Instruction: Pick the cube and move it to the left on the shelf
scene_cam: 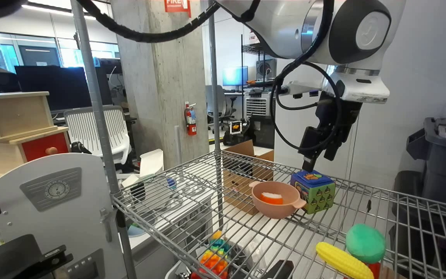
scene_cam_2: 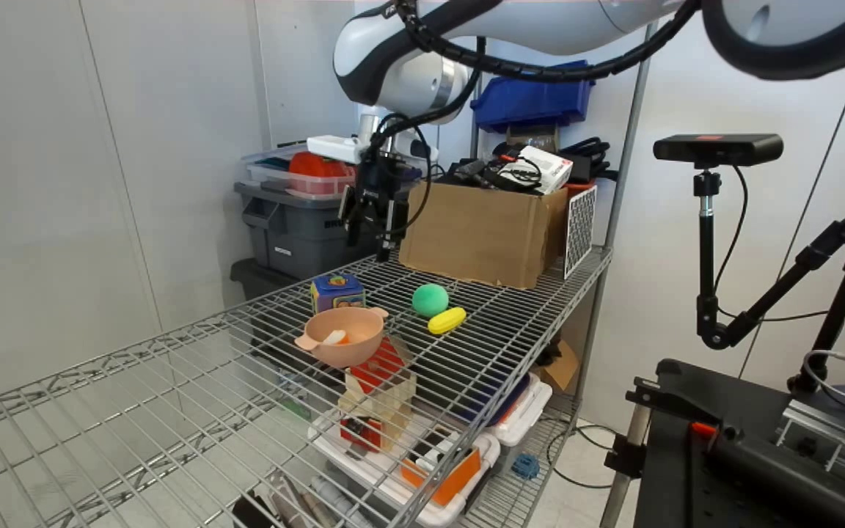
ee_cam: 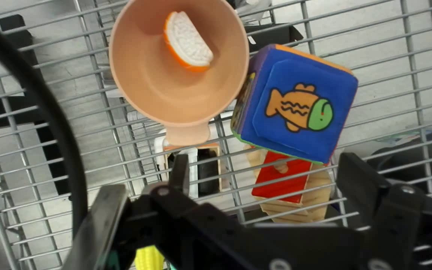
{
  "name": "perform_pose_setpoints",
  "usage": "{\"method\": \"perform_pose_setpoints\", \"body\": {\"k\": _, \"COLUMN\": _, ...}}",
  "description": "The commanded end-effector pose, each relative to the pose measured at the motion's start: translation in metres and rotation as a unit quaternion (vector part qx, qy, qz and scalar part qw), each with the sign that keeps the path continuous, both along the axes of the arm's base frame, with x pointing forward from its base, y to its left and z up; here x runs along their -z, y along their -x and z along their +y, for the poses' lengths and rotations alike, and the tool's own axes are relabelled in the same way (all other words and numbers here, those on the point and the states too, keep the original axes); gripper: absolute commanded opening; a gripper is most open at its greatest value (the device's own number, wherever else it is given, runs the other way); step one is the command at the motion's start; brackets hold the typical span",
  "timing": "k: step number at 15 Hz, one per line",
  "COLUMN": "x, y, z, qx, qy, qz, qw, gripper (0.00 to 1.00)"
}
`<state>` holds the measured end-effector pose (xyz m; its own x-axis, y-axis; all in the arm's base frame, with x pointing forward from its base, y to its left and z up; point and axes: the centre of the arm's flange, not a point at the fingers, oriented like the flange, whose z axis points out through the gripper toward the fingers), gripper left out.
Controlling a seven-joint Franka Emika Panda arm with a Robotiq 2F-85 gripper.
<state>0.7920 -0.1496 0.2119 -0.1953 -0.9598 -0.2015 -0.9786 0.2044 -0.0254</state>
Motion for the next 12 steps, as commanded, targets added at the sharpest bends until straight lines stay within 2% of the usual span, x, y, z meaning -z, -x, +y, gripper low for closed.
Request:
{"method": "perform_pose_setpoints", "body": {"k": 1, "x": 0.001, "y": -0.075, "z": -0.006, "qx": 0.0, "qy": -0.02, "qz": -0.002, "qw": 0.9998, "gripper": 1.0}}
{"method": "perform_pose_setpoints", "body": {"k": 5, "x": 0.009, "y": -0.081, "z": 0.007, "qx": 0.013, "qy": -0.012, "qz": -0.011, "qw": 0.9998, "gripper": 1.0}}
{"method": "perform_pose_setpoints", "body": {"k": 12, "x": 0.037, "y": -0.078, "z": 0.012, "qx": 0.068, "qy": 0.015, "qz": 0.018, "qw": 0.9974, "gripper": 1.0}}
